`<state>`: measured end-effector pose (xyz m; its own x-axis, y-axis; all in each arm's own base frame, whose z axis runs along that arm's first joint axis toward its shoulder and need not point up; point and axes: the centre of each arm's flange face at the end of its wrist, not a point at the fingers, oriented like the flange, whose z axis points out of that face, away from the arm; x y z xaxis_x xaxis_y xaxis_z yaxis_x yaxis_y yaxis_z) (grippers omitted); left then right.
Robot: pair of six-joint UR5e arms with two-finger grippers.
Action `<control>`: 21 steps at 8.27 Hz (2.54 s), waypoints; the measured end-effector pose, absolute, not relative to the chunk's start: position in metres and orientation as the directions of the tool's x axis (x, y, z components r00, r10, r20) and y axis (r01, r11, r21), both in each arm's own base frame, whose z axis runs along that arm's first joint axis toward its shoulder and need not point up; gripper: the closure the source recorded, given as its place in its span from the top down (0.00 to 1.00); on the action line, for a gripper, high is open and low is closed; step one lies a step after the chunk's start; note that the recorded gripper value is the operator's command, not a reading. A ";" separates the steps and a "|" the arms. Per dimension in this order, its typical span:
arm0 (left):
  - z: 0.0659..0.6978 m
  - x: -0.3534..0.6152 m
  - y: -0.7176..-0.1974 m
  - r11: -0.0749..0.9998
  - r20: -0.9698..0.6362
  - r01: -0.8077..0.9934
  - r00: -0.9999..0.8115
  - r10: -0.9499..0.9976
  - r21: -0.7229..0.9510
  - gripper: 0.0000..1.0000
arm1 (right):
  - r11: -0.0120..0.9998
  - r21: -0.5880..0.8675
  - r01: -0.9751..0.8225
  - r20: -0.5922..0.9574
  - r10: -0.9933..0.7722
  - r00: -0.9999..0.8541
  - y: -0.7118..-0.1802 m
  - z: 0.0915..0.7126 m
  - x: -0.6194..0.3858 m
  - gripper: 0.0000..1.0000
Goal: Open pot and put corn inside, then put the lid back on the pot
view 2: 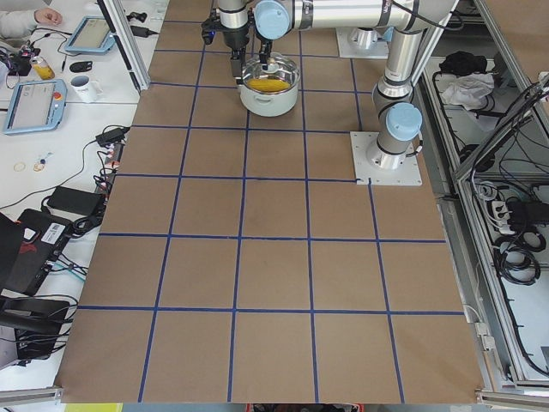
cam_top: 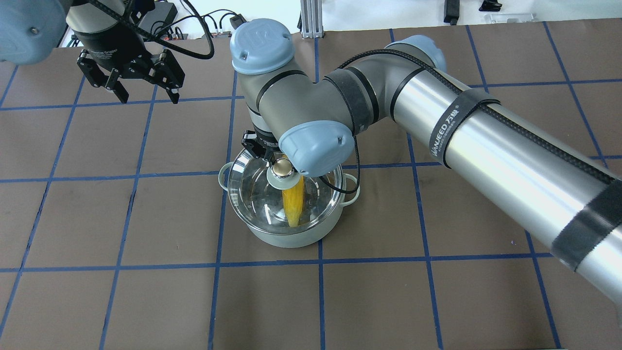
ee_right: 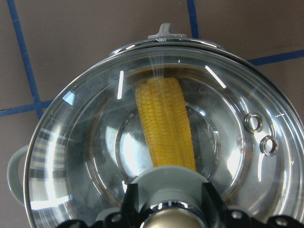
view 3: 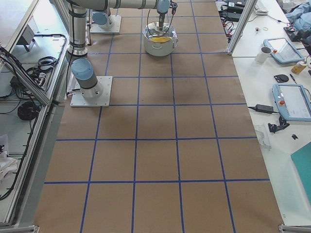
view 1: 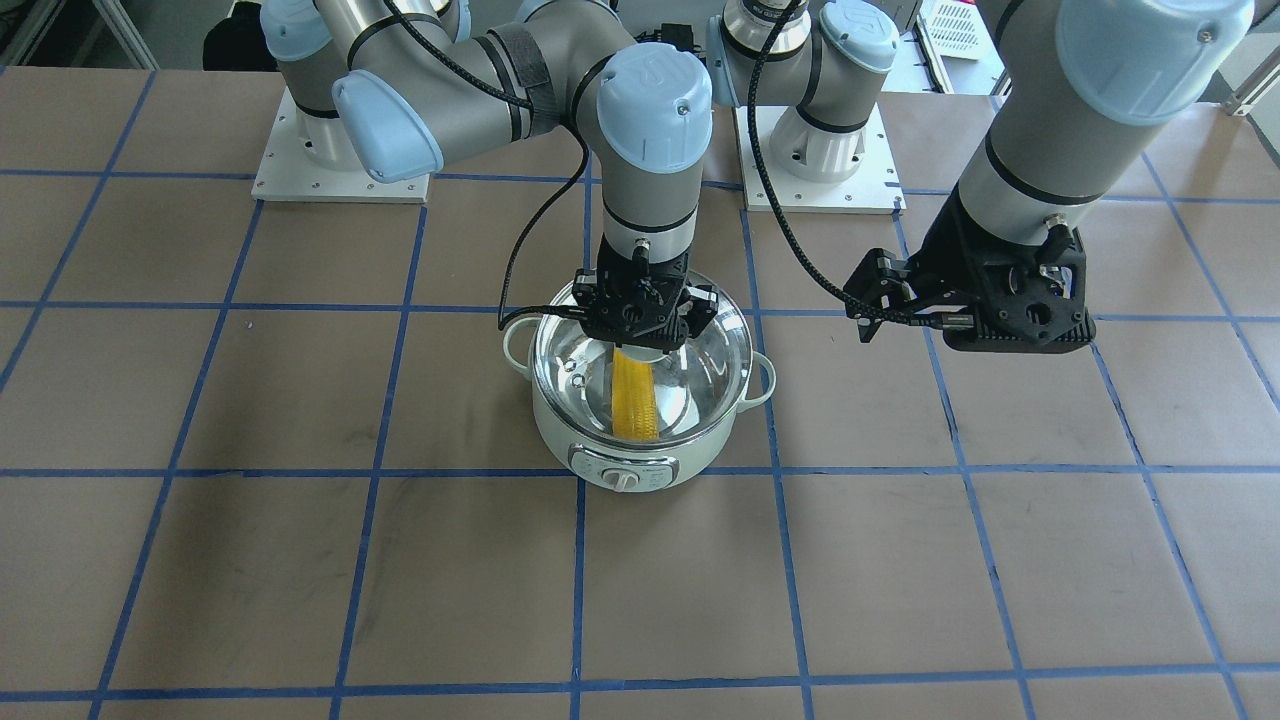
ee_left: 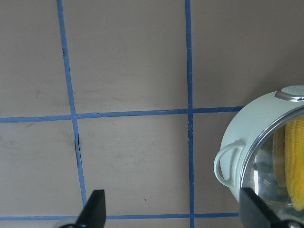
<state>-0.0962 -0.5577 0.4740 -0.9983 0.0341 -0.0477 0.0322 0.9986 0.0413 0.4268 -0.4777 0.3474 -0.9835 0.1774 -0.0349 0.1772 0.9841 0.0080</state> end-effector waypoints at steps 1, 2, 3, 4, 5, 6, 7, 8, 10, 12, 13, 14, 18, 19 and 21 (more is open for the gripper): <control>0.476 -0.097 -0.557 0.999 -0.048 0.033 -0.998 0.035 0.034 1.00 | 0.985 0.005 0.173 -0.030 0.173 -0.984 -0.478 0.347 0.426 0.02; 0.478 -0.098 -0.556 0.999 -0.050 0.035 -0.998 0.036 0.028 1.00 | 0.985 0.002 0.171 -0.027 0.171 -0.985 -0.478 0.347 0.426 0.02; 0.479 -0.099 -0.555 0.999 -0.050 0.036 -0.998 0.038 0.025 1.00 | 0.986 0.001 0.169 -0.025 0.169 -0.985 -0.478 0.347 0.426 0.03; 0.479 -0.099 -0.555 0.999 -0.051 0.038 -0.998 0.039 0.024 1.00 | 0.986 0.001 0.169 -0.025 0.169 -0.985 -0.479 0.347 0.426 0.04; 0.479 -0.099 -0.555 0.999 -0.051 0.039 -0.998 0.040 0.024 1.00 | 0.986 0.000 0.169 -0.026 0.169 -0.985 -0.479 0.347 0.426 0.05; 0.480 -0.100 -0.554 0.999 -0.050 0.039 -0.998 0.040 0.023 1.00 | 0.986 -0.002 0.168 -0.028 0.168 -0.985 -0.479 0.347 0.426 0.09; 0.480 -0.100 -0.554 0.999 -0.050 0.039 -0.998 0.040 0.024 1.00 | 0.986 -0.003 0.168 -0.029 0.168 -0.985 -0.479 0.347 0.426 0.17; 0.480 -0.100 -0.554 0.999 -0.049 0.039 -0.998 0.040 0.024 1.00 | 0.985 -0.004 0.170 -0.030 0.169 -0.985 -0.479 0.347 0.426 0.24; 0.479 -0.100 -0.554 0.999 -0.050 0.040 -0.998 0.041 0.024 1.00 | 0.985 -0.008 0.174 -0.028 0.174 -0.984 -0.480 0.347 0.425 0.55; 0.480 -0.100 -0.553 0.999 -0.051 0.041 -0.998 0.042 0.024 1.00 | 0.985 -0.012 0.175 -0.025 0.175 -0.984 -0.480 0.347 0.425 0.67; 0.480 -0.100 -0.553 0.999 -0.051 0.041 -0.998 0.042 0.024 1.00 | 0.984 -0.013 0.175 -0.022 0.175 -0.984 -0.480 0.347 0.425 0.69; 0.480 -0.100 -0.553 0.999 -0.051 0.041 -0.998 0.042 0.023 1.00 | 0.984 -0.013 0.177 -0.023 0.176 -0.984 -0.480 0.348 0.425 0.71; 0.480 -0.100 -0.553 0.999 -0.051 0.041 -0.998 0.042 0.022 1.00 | 0.981 -0.042 0.188 -0.041 0.186 -0.982 -0.480 0.372 0.412 1.00; 0.481 -0.100 -0.554 0.999 -0.052 0.041 -0.998 0.042 0.018 1.00 | 0.977 -0.063 0.205 -0.057 0.202 -0.978 -0.479 0.394 0.398 1.00; 0.484 -0.101 -0.554 0.999 -0.048 0.036 -0.998 0.037 0.010 1.00 | 0.976 -0.050 0.212 -0.053 0.209 -0.976 -0.477 0.438 0.347 1.00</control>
<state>-0.1009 -0.5538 0.4845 -0.9982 0.0369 -0.0477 0.0365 0.9993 0.0100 0.3468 -0.4774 0.4380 -0.9764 0.2093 -0.0534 0.2120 0.9760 -0.0497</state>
